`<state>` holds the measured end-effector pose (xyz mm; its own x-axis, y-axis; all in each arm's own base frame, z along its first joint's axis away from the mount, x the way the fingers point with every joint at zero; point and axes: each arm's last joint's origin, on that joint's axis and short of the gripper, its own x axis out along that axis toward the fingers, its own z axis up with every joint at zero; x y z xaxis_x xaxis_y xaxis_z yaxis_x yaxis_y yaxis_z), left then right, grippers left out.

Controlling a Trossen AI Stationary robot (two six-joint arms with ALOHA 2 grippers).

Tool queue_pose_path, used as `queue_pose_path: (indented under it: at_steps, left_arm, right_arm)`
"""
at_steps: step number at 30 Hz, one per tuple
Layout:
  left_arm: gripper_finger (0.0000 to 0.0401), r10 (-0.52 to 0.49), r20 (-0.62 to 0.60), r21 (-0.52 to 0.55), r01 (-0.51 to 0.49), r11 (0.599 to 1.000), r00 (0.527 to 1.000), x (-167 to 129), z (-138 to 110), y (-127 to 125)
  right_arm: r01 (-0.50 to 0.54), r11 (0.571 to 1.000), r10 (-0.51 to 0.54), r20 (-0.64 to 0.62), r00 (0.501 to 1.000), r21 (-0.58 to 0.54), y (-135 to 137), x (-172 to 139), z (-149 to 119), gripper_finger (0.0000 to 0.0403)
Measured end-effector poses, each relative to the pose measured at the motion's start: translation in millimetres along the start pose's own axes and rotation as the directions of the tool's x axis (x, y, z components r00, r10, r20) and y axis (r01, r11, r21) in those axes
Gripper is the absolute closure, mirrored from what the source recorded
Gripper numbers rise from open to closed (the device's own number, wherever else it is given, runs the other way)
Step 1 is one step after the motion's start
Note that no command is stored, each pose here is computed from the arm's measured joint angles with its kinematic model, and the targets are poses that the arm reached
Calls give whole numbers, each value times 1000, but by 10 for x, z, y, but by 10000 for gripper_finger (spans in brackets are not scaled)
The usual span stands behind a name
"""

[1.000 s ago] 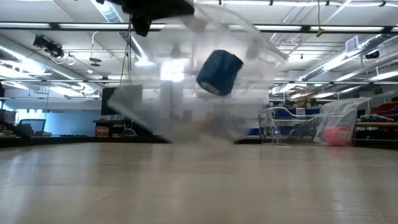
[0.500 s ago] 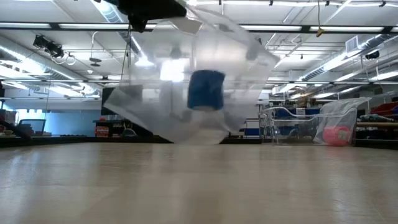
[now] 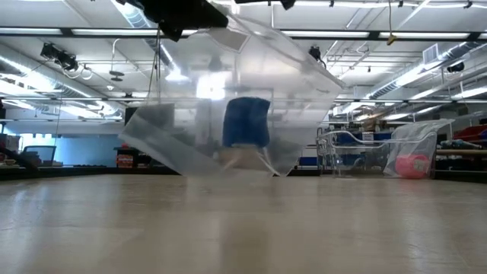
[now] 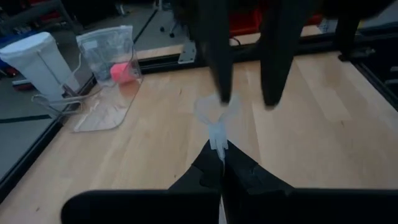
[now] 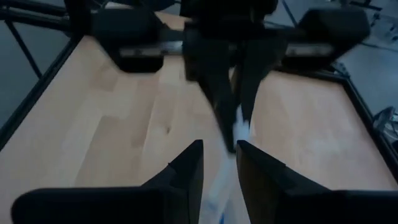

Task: Roll bandage
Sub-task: Close the transparent zip bag

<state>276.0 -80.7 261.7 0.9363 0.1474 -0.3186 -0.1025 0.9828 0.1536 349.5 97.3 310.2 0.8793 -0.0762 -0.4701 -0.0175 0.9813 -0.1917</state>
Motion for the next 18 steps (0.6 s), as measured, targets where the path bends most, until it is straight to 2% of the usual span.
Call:
queue_pose_path:
  at_steps: [8, 12, 18]
  left_arm:
    - [400, -13, -7, 26, 13, 1000, 1000, -11, -9, -28]
    - [400, -16, -10, 29, 16, 999, 1000, -13, -13, -36]
    - [400, -13, -8, 27, 14, 1000, 1000, -15, -10, -35]
  right_arm:
    - [34, 999, -34, -62, 997, -4, -91, 242, 7, 306]
    - [27, 1000, -27, -62, 998, -1, -95, 257, 4, 308]
    - [-5, 1000, 5, -51, 999, 1, -90, 257, 14, 342]
